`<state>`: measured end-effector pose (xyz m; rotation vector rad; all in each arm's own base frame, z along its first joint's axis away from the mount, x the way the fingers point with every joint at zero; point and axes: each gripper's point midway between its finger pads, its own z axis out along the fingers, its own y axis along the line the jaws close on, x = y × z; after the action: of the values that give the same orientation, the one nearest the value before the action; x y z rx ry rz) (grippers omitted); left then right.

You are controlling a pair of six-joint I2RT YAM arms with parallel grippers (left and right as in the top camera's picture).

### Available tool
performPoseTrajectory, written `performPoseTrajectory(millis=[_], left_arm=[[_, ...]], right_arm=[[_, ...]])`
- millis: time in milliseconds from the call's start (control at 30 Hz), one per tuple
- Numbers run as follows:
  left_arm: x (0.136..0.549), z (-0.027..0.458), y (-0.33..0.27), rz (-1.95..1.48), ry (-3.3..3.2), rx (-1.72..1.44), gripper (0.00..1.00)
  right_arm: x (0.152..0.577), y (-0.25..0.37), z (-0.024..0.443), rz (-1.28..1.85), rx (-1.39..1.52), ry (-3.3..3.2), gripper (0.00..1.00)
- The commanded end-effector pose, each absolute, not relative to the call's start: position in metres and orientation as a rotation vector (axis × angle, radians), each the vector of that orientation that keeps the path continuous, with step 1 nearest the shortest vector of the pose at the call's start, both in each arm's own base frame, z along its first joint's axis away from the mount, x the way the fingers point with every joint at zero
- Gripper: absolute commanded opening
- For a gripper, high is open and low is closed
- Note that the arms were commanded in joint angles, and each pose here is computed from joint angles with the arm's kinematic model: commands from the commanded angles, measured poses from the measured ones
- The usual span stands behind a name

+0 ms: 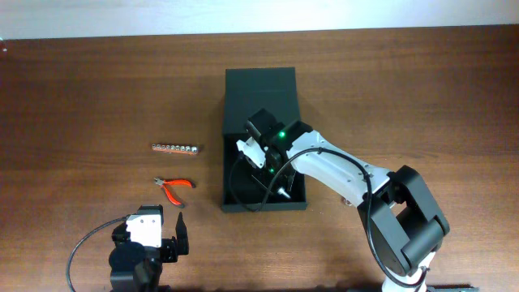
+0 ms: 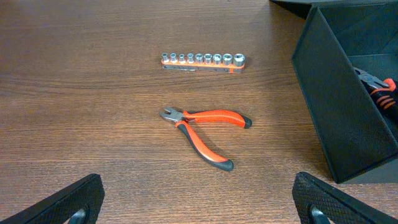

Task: Pack container
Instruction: 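Lift screwdriver into the box beside the pliers and release, then move right gripper to silver wrench and grasp its ring end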

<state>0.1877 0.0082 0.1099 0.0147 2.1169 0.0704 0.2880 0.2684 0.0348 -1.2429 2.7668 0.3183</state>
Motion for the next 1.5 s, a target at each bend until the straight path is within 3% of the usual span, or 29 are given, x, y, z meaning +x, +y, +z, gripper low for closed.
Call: performPoseTrajectory(millis=[0,167,233,567,700,833,900,1033,1167,1400,1467], left_arm=[[0.188,0.11,0.008,0.076,2.111,0.035,0.99],[0.188,0.11,0.008,0.076,2.111,0.036,0.99],[0.188,0.11,0.008,0.076,2.111,0.035,0.99],[0.188,0.11,0.008,0.076,2.111,0.036,0.99],[0.188,0.11,0.008,0.076,2.111,0.035,0.99],[0.188,0.11,0.008,0.076,2.111,0.035,0.99],[0.188,0.11,0.008,0.076,2.111,0.036,0.99],[0.188,0.11,0.008,0.076,2.111,0.036,0.99],[0.188,0.11,0.008,0.076,2.111,0.035,0.99],[0.188,0.11,0.008,0.076,2.111,0.036,0.99],[0.188,0.11,0.008,0.076,2.111,0.035,0.99]], right_arm=[[0.288,0.272,0.035,0.342,-1.229,2.758,0.16],[0.29,0.274,0.035,0.345,-1.226,2.748,0.31],[0.29,0.274,0.035,0.345,-1.226,2.747,0.42],[0.295,0.278,0.046,0.356,-1.181,2.741,0.49],[0.31,0.29,0.089,0.383,-1.125,2.676,0.56],[0.325,0.29,0.153,0.346,-1.069,2.576,0.79],[0.331,0.281,0.189,0.291,-1.0,2.533,0.86],[0.329,0.245,0.242,0.196,-0.804,2.495,0.86],[0.32,0.189,0.265,0.103,-0.572,2.545,0.86],[0.304,0.107,0.247,0.003,-0.196,2.62,0.87],[0.303,0.094,0.234,-0.005,-0.111,2.636,0.91]])
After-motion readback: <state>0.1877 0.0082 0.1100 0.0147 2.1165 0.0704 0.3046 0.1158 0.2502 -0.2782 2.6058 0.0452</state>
